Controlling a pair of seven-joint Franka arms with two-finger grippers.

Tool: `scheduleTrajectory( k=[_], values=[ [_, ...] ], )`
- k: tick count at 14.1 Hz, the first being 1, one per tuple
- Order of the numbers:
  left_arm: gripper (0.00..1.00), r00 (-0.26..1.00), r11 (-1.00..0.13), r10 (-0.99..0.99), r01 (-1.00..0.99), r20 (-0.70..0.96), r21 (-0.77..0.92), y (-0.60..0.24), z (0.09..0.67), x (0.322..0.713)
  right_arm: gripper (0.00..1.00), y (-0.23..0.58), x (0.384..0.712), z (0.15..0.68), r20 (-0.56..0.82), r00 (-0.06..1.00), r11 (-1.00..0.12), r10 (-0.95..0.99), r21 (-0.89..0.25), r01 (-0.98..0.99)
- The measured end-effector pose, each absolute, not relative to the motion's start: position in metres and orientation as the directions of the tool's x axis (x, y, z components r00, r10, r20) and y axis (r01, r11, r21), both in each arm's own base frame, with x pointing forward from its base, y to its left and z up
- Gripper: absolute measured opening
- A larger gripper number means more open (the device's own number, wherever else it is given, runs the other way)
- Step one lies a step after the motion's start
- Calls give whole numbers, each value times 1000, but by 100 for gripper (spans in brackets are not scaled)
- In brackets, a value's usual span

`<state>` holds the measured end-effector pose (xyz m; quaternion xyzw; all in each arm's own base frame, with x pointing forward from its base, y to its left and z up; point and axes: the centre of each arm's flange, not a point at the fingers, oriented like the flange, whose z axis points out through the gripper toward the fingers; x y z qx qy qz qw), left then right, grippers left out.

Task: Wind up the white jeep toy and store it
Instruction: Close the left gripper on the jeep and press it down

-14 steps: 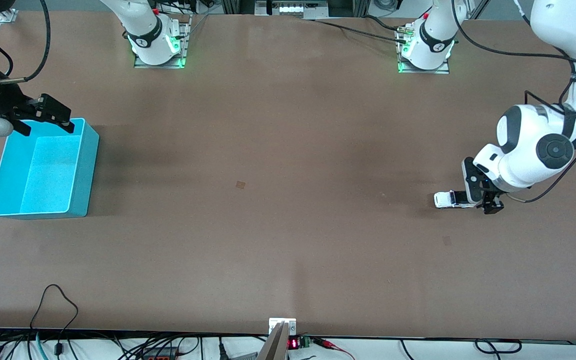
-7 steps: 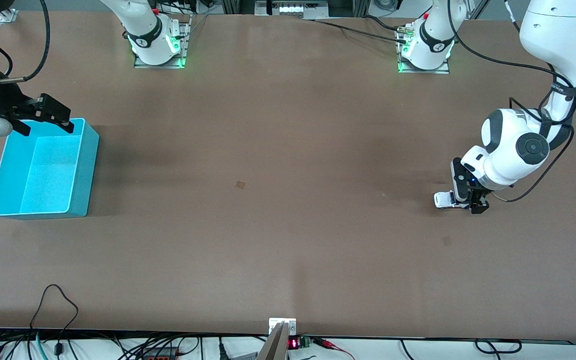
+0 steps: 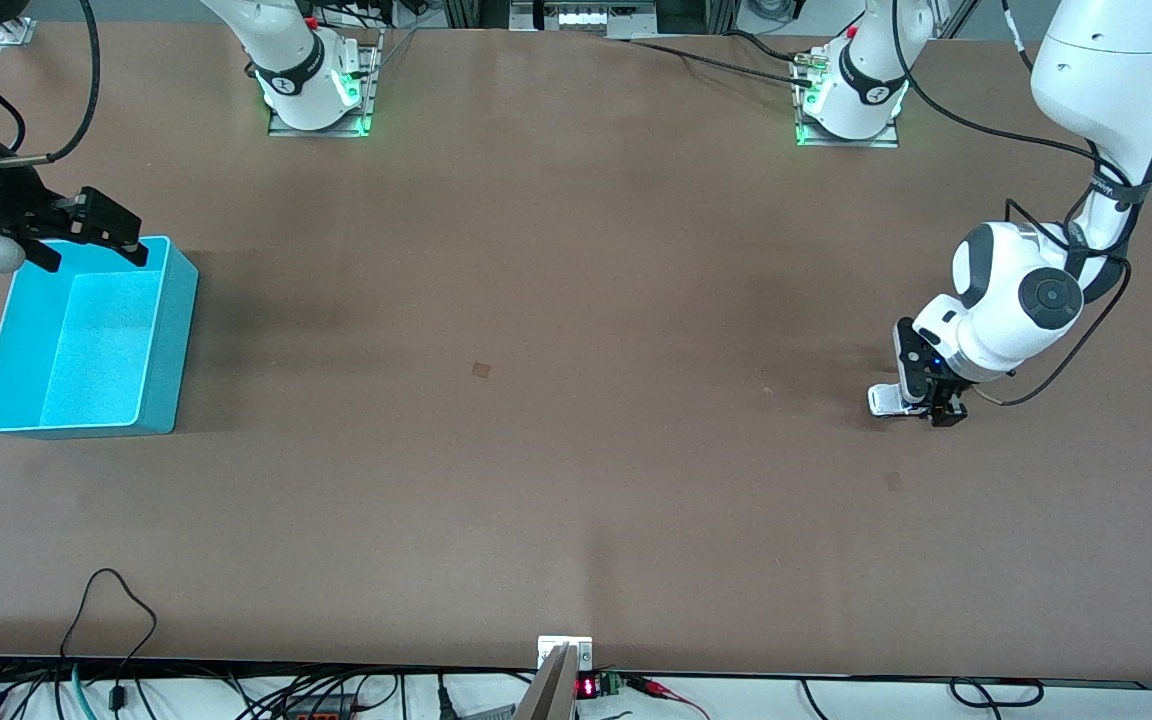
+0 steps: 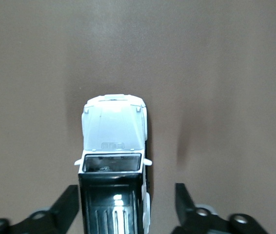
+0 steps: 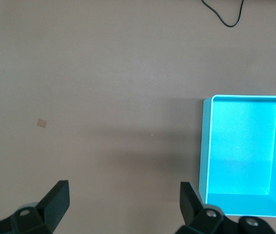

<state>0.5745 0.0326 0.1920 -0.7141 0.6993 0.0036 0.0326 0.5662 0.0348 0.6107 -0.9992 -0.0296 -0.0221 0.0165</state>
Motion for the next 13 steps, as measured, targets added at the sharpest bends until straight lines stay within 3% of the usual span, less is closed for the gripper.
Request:
scheduleTrajectory(
  k=[2,3,13],
  values=[
    [55,18,-16,-999,-999,-50,-49,31,193,576,100,35,566,611,45,997,-998,58,-32,60],
    [51,15,-13,-999,-999,-49,-50,30,193,576,100,35,566,611,45,997,-998,58,-32,60],
    [51,-18,20,-999,-999,-51,-48,30,193,576,100,35,566,611,45,997,-998,58,-32,60]
  ],
)
